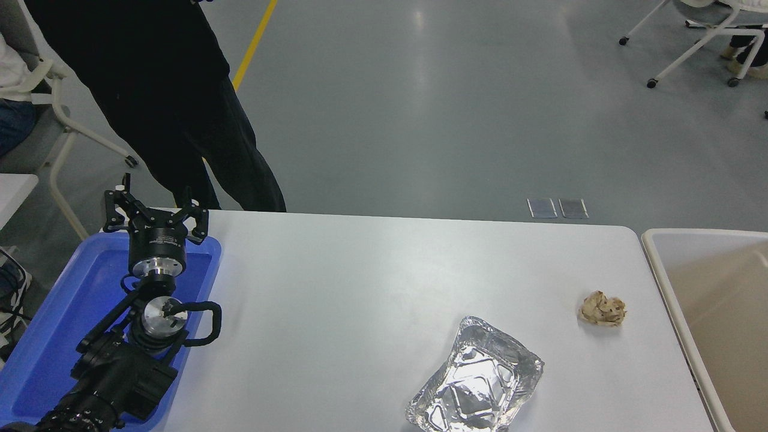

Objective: Pick up paper cup place in dustbin

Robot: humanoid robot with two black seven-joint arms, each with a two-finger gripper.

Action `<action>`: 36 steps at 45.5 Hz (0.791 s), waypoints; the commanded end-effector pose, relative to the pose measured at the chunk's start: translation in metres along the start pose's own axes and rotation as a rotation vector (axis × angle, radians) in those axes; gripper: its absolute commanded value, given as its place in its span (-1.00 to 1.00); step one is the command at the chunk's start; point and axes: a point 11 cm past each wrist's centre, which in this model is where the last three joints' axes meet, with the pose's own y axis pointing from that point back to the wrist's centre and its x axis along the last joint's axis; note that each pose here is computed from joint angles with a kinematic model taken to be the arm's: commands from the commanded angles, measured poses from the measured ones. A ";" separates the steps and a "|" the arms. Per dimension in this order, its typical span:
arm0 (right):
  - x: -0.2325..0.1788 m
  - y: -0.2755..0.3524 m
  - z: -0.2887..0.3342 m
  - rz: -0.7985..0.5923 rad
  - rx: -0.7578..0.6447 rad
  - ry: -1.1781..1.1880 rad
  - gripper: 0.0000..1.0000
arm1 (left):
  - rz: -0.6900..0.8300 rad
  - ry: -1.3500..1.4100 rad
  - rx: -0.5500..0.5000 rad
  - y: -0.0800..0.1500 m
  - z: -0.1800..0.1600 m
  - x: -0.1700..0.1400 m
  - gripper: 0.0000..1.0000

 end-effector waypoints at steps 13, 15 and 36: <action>-0.058 -0.039 0.172 0.097 -0.245 -0.293 -1.00 | 0.001 -0.001 0.000 0.000 0.000 0.000 0.98; -0.067 -0.038 0.178 0.087 -0.257 -0.301 -1.00 | 0.001 0.000 0.001 0.000 0.000 0.000 0.98; -0.114 -0.015 0.257 0.053 -0.401 -0.401 -1.00 | 0.001 0.000 0.001 0.000 0.000 0.000 0.98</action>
